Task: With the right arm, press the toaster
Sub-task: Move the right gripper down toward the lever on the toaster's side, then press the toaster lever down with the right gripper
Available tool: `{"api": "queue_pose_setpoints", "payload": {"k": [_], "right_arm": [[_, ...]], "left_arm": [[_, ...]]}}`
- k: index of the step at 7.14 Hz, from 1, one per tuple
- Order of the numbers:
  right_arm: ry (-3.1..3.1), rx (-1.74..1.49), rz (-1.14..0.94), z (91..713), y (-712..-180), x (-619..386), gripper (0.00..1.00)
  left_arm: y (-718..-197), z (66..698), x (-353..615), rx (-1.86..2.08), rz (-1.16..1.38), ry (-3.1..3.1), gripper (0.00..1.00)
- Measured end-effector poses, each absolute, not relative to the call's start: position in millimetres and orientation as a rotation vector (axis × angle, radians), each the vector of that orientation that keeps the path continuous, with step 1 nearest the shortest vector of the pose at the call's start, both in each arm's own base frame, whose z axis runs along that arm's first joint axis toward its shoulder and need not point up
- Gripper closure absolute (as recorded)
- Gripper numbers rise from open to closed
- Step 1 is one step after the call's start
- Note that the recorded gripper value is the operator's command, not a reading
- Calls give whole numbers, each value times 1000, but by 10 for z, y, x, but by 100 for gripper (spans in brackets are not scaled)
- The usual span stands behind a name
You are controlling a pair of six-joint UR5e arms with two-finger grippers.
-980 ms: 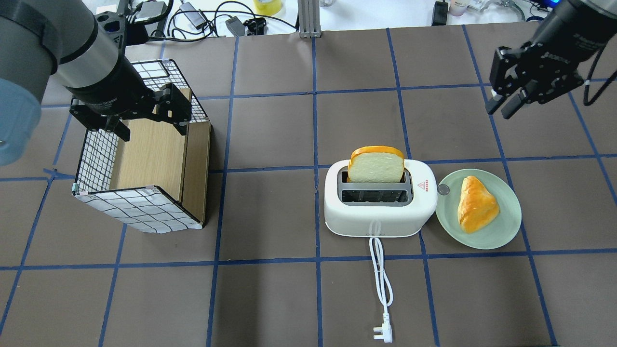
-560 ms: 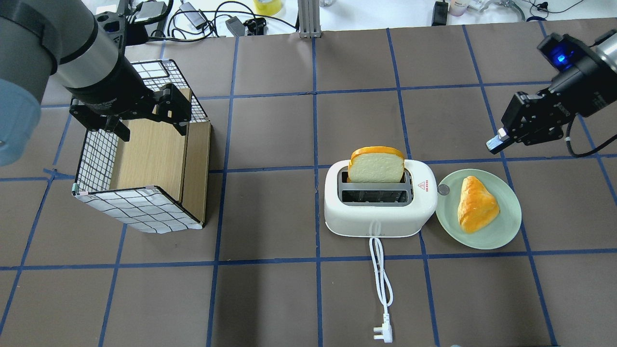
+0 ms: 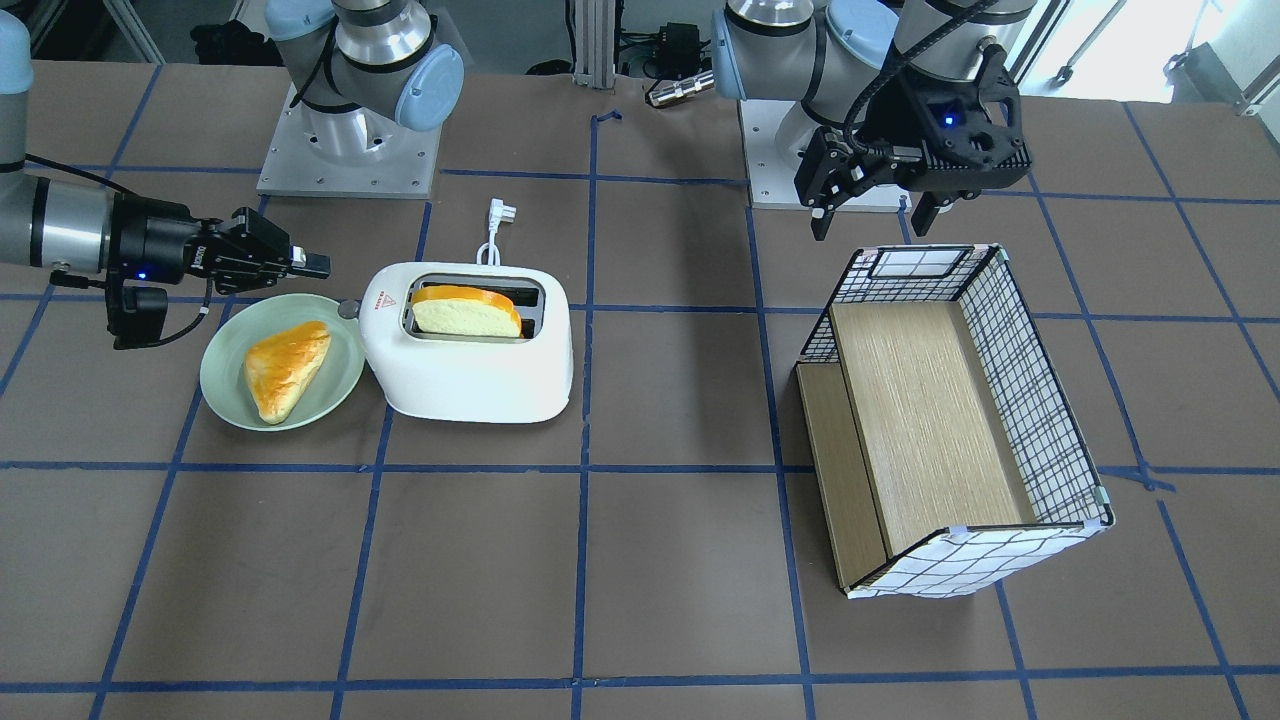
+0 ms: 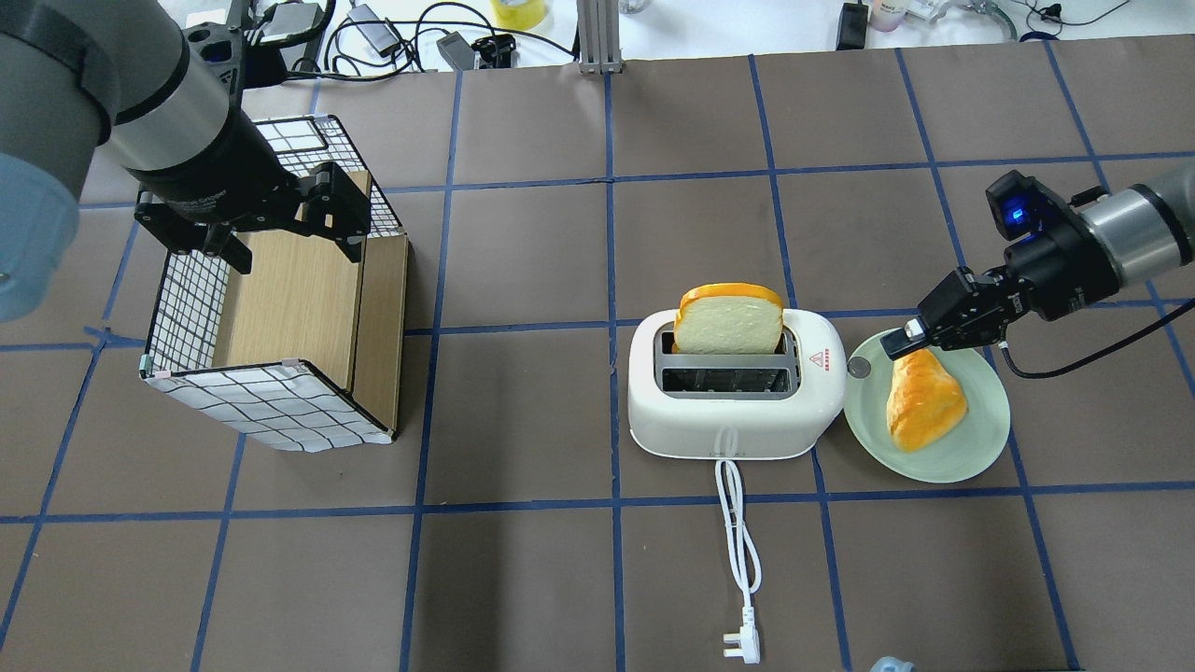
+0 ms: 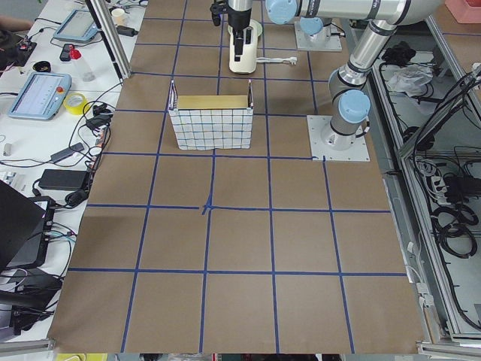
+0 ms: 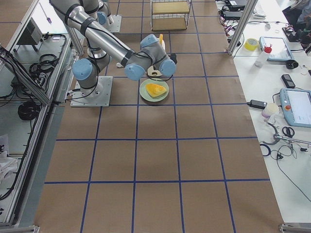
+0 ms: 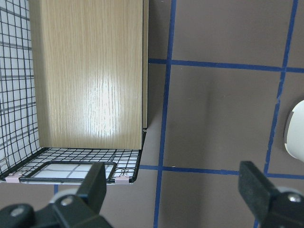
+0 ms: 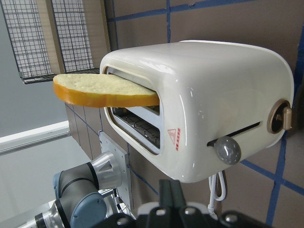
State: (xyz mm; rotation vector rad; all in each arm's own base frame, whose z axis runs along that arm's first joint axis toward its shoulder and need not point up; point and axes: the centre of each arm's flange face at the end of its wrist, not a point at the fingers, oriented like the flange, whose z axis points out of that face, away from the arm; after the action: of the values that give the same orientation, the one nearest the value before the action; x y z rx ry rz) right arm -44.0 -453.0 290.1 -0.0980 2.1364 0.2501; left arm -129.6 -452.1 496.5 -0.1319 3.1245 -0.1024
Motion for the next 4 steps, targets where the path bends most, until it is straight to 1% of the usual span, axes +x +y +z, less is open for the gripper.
{"api": "queue_pose_setpoints", "payload": {"k": [4], "right_arm": [[2151,-115,209,2481,-4499,-438,100]], "left_arm": [[-4521,4966,-1296,-132,-102,3125,0]]}}
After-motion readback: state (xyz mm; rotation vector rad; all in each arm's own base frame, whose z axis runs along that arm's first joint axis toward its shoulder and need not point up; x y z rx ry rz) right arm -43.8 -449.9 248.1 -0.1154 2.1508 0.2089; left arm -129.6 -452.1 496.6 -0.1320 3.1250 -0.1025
